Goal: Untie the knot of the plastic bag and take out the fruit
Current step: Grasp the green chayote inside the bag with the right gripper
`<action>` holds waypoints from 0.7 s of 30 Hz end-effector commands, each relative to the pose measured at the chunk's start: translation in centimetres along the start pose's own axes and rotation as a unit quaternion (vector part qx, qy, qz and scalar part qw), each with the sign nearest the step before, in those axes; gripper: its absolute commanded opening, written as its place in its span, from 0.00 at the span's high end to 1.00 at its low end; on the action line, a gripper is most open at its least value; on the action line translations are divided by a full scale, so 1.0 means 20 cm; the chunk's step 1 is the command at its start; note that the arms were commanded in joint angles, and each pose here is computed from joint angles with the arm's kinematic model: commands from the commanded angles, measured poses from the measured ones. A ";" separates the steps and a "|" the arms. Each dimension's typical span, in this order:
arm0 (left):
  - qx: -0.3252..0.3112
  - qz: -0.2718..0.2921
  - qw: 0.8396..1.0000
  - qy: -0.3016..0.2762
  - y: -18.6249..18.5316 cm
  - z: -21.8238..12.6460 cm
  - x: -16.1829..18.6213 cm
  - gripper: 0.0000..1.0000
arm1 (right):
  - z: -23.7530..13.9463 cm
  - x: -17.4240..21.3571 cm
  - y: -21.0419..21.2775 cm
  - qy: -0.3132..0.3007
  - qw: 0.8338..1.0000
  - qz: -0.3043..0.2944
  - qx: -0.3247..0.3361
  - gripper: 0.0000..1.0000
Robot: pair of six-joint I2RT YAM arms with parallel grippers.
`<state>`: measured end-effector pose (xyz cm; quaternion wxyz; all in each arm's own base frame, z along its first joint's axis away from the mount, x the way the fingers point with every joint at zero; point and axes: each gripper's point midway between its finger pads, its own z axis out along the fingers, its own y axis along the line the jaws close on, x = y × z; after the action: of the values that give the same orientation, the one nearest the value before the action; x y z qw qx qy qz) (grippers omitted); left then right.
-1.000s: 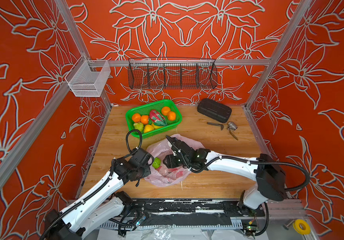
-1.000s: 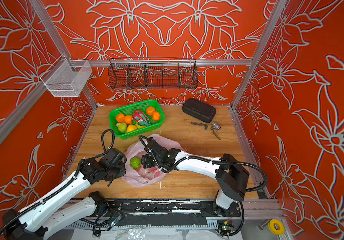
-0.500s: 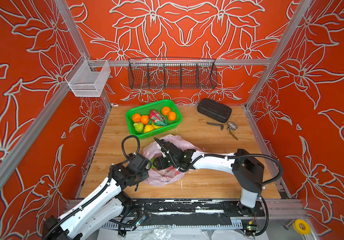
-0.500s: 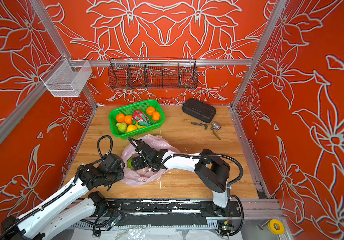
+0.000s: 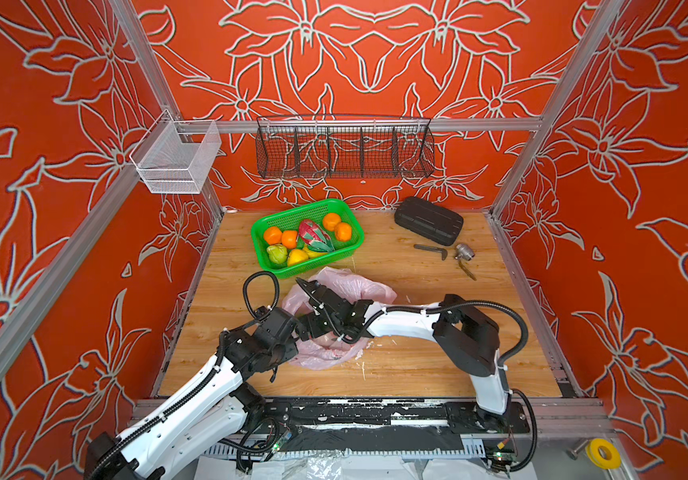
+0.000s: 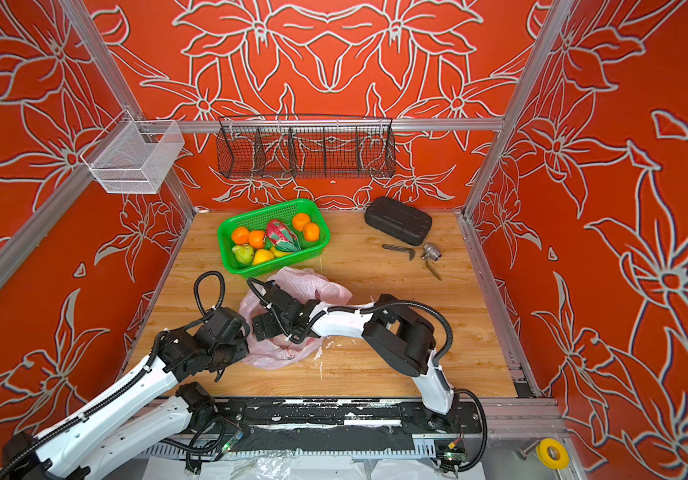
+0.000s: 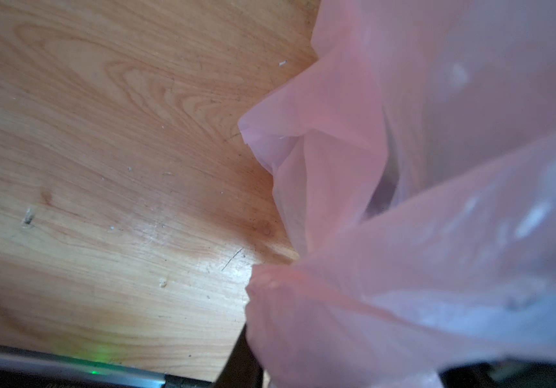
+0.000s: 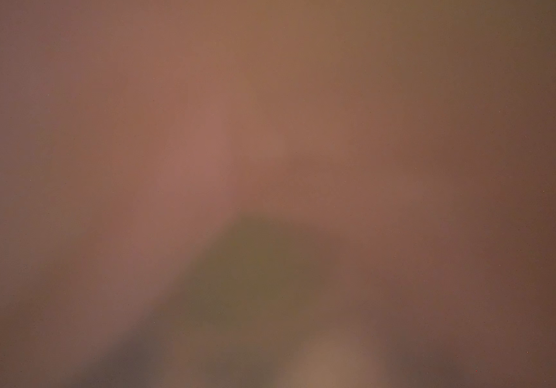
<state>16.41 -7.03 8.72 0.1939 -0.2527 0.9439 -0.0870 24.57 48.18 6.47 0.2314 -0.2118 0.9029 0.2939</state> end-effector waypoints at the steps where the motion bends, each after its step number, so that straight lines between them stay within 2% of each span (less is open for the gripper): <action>1: -0.004 -0.007 1.000 -0.003 0.02 0.01 0.00 0.78 | 0.05 0.01 0.03 0.008 1.000 0.003 0.000 0.03; 6: -0.006 -0.009 1.000 0.000 0.02 0.01 0.00 0.78 | 0.10 0.01 0.00 0.005 1.000 0.006 0.008 0.05; 14: -0.009 -0.011 1.000 0.001 0.03 0.00 0.00 0.78 | 0.09 -0.01 0.02 -0.002 1.000 0.012 -0.006 0.35; 17: -0.006 -0.009 1.000 -0.002 0.01 0.00 -0.02 0.78 | 0.05 -0.04 0.02 -0.014 1.000 0.017 -0.013 0.41; 21: -0.007 -0.005 1.000 -0.001 0.00 0.00 -0.03 0.78 | -0.01 -0.06 0.02 -0.018 1.000 0.014 -0.010 0.43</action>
<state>16.46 -6.81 8.49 0.1879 -0.2585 0.9439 -0.0827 25.01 48.96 5.06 0.2272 -0.2016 0.9053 0.2970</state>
